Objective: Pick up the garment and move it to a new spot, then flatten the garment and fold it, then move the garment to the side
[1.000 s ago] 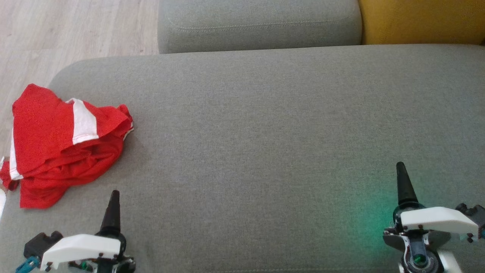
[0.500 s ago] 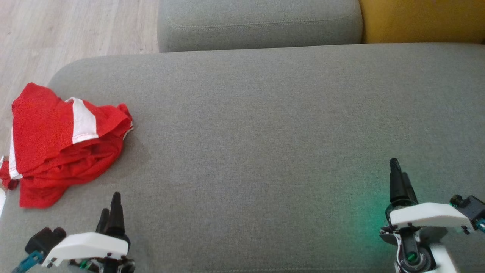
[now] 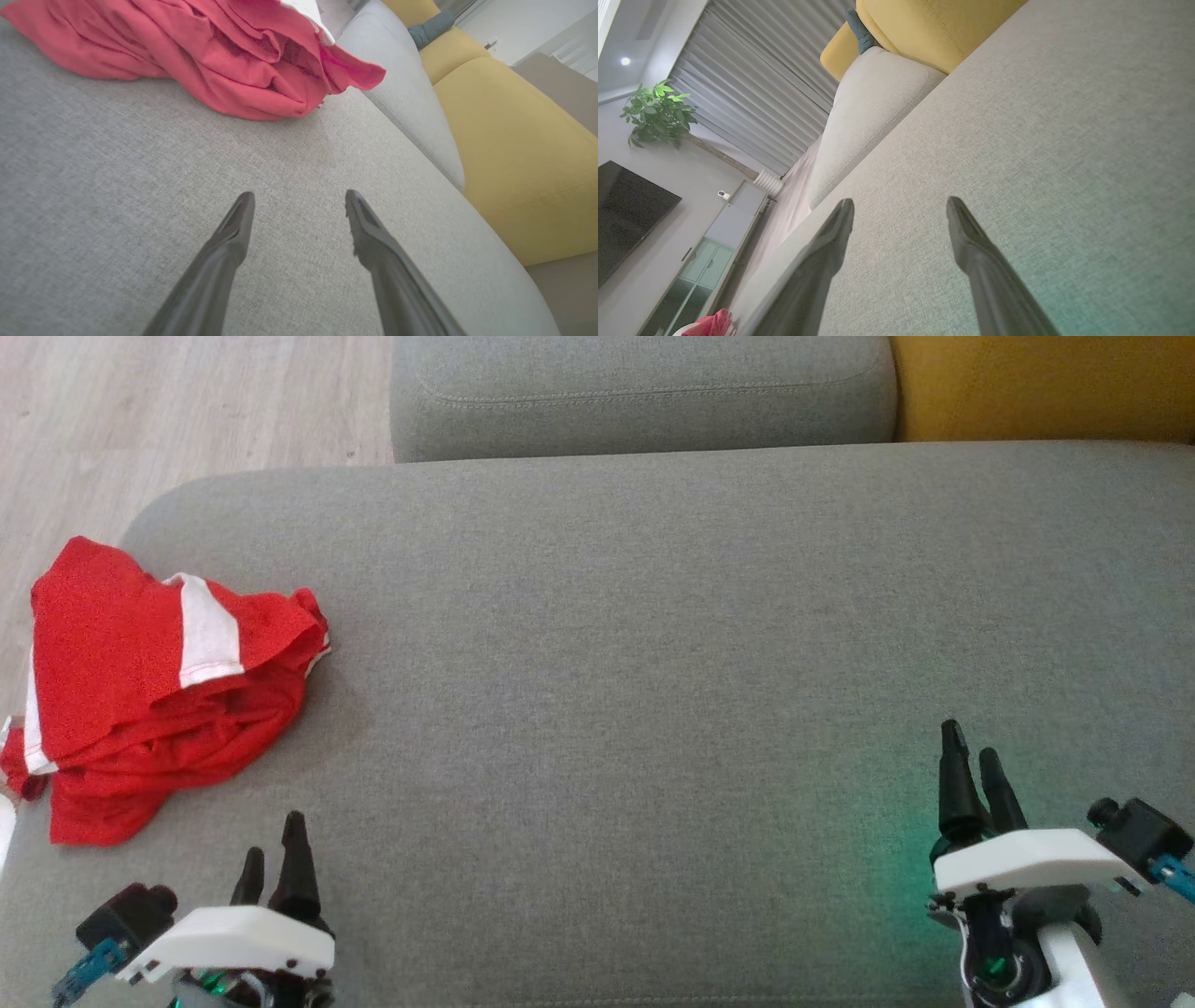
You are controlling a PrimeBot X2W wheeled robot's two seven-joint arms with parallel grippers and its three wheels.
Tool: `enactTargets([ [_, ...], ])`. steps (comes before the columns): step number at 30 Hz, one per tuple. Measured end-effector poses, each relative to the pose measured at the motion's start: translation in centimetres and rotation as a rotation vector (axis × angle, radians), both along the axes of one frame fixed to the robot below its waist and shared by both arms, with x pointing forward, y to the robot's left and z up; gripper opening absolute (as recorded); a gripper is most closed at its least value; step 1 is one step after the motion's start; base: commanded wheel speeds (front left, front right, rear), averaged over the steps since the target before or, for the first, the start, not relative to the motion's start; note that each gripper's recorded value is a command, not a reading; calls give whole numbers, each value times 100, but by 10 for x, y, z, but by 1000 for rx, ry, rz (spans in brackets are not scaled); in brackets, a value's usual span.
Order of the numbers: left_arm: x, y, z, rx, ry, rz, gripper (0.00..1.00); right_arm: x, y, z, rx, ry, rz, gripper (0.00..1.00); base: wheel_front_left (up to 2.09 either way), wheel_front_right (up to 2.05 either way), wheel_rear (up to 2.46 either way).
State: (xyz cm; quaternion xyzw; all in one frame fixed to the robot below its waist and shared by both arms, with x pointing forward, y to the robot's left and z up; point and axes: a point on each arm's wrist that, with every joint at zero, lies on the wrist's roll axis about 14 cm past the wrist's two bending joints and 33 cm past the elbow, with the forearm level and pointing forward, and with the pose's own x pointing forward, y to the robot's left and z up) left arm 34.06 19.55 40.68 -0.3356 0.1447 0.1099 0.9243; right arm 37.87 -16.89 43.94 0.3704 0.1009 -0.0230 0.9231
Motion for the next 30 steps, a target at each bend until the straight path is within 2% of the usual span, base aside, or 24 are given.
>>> enactTargets([
  [12, 2, 0, 3, 138, -4, -33, 100, 2, 7, 4, -145, -30, 52, 100, 0, 0, 0],
  [30, 8, -9, 14, 401, -49, -128, 100, 9, 20, 8, -376, -82, 144, 100, 0, 0, 0],
])
